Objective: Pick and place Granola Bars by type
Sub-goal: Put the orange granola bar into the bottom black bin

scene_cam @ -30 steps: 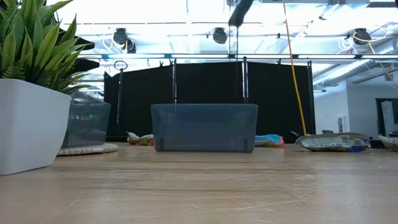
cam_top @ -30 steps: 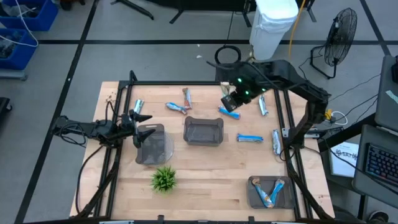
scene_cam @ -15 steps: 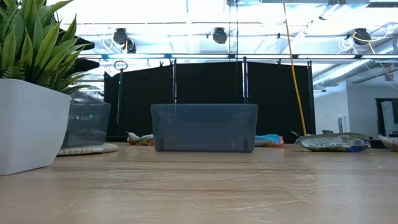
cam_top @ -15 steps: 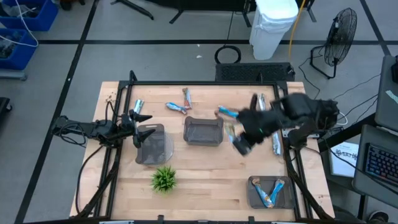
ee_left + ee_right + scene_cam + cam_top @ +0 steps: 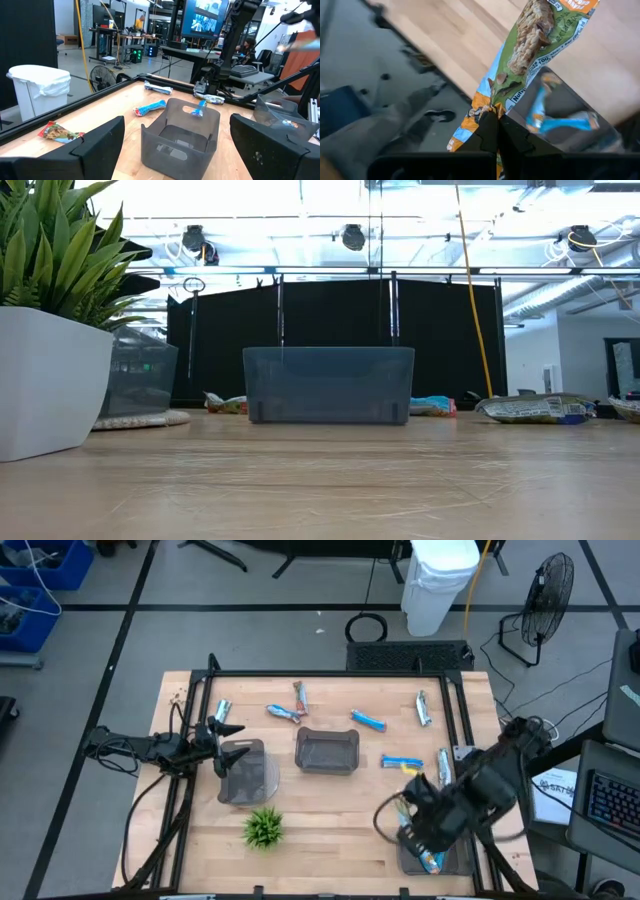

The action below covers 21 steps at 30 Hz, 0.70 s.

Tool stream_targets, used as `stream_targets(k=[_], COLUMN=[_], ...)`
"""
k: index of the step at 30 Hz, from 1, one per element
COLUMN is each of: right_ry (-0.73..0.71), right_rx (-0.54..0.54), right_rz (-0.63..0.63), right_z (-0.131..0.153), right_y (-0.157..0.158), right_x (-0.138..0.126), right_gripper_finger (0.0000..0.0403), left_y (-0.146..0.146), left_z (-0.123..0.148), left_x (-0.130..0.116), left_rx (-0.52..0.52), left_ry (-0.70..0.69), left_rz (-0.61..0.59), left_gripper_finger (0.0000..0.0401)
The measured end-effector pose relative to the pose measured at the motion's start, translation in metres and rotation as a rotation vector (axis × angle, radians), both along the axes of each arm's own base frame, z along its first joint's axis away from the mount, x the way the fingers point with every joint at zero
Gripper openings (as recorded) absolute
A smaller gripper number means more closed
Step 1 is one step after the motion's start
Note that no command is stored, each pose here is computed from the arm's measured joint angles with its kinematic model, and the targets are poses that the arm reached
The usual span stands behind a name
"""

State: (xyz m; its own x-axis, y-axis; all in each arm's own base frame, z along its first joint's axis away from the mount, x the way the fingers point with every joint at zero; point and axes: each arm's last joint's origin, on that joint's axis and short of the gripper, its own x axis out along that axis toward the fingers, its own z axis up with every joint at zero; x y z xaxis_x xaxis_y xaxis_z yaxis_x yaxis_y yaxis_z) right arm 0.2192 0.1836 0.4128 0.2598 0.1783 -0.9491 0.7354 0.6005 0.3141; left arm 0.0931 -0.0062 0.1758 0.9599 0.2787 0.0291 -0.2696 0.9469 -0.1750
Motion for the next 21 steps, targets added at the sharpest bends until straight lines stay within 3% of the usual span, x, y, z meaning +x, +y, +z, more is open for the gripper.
stream_targets(k=[6,21], right_ry=[0.110,0.112], right_rx=[-0.050,-0.026], right_rz=[-0.069,-0.228], right_z=[-0.042,-0.127], right_y=[0.023,0.064], right_x=[-0.008,-0.024], right_gripper_finger=[0.0000,0.0000], left_y=[0.000,0.000], left_z=[0.000,0.000], left_x=[0.000,0.000], left_rx=[0.000,0.000], left_ry=[0.000,0.000], left_rz=[0.000,0.000], left_gripper_finger=[0.0361,0.0361])
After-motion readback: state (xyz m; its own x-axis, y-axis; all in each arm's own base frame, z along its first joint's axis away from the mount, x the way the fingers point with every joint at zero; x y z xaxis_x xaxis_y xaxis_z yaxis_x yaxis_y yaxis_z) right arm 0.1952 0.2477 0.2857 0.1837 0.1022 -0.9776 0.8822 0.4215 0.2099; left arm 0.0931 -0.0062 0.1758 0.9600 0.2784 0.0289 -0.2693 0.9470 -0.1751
